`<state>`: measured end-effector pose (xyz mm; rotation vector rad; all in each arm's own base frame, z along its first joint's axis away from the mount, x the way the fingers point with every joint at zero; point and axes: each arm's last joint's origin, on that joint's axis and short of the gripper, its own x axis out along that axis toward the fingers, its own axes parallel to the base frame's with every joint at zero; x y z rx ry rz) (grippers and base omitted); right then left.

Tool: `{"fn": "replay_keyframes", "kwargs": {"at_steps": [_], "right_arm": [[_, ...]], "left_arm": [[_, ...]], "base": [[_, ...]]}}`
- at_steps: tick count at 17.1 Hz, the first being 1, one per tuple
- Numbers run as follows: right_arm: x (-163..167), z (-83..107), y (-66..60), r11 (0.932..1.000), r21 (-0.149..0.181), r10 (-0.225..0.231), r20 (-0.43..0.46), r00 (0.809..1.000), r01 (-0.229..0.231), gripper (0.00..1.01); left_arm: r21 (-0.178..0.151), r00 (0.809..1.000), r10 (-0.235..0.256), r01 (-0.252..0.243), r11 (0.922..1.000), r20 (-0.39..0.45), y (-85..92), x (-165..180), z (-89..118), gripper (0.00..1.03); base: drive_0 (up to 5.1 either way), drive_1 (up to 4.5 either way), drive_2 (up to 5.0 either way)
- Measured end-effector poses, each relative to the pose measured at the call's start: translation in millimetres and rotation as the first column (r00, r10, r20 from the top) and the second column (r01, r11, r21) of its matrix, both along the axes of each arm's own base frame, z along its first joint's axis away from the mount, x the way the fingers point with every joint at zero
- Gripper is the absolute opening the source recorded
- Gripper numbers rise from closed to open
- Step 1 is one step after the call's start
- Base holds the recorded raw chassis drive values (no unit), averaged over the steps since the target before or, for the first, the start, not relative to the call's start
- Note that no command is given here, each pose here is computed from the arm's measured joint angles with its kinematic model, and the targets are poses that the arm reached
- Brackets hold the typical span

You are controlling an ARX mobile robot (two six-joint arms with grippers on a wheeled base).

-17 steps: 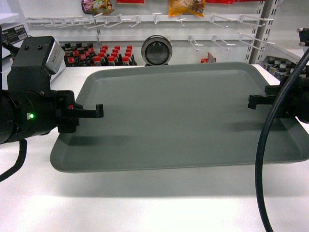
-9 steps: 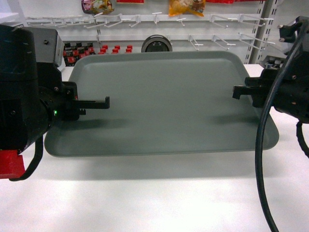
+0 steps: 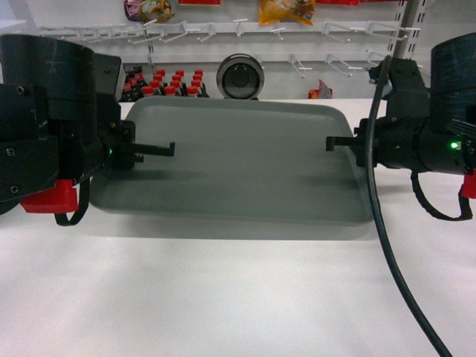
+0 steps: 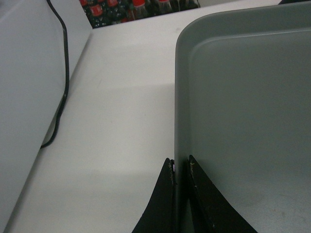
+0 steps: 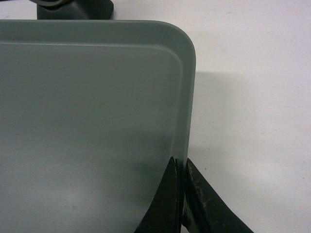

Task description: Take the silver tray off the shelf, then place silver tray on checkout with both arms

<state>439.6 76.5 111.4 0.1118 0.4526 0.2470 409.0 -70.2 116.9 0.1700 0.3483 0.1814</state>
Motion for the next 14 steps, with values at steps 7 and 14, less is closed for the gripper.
{"fn": "replay_keyframes", "kwargs": {"at_steps": [7, 14], "right_arm": [[20.1, -19.0, 10.6, 0.9948, -0.102, 0.003, -0.083, 0.997, -0.011, 0.02], [27.9, -19.5, 13.7, 0.9790, -0.200, 0.029, -0.050, 0.998, -0.038, 0.20]], "left_arm": [[-0.011, 0.984, 0.026, -0.029, 0.9995, -0.179, 3.0, 14.6, -29.3, 0.03], [-0.009, 0.984, 0.063, -0.065, 0.9978, -0.165, 1.8, 22.0, -28.3, 0.33]], "base": [[0.0, 0.00, 0.0], [0.0, 0.00, 0.0]]}}
